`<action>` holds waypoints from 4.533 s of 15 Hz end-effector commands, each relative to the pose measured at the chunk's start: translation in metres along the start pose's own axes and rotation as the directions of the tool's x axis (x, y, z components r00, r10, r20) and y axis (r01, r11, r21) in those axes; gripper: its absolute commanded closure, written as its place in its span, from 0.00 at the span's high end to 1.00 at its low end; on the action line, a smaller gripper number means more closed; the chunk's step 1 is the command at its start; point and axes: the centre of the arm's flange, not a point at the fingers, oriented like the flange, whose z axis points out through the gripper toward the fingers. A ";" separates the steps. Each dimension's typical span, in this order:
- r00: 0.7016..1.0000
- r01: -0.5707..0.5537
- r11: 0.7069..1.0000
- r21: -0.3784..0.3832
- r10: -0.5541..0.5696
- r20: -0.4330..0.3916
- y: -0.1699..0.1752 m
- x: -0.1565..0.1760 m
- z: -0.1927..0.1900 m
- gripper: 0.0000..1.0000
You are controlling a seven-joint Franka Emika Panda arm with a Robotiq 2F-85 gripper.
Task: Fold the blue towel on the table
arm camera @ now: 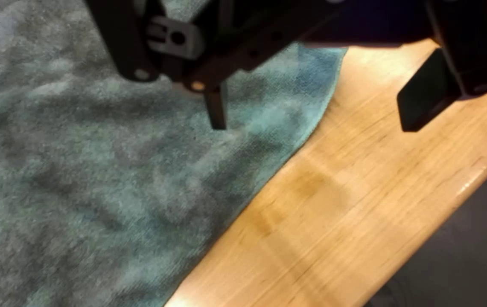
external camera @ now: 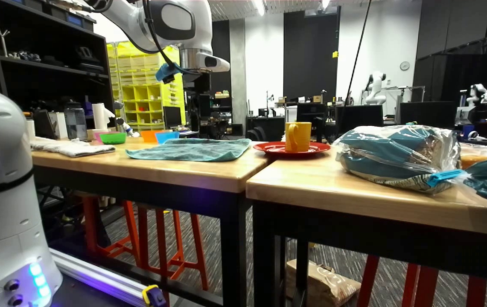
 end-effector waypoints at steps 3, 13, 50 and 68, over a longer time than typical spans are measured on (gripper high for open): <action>1.000 -0.011 1.000 0.002 0.011 0.001 0.001 -0.002 0.000 1.00; 1.000 -0.013 1.000 0.002 0.013 0.000 0.001 -0.002 0.000 1.00; 0.972 -0.227 0.971 0.073 0.230 -0.038 0.047 0.080 0.051 0.01; 0.958 -0.281 0.947 0.157 0.286 -0.006 0.109 0.078 -0.026 0.00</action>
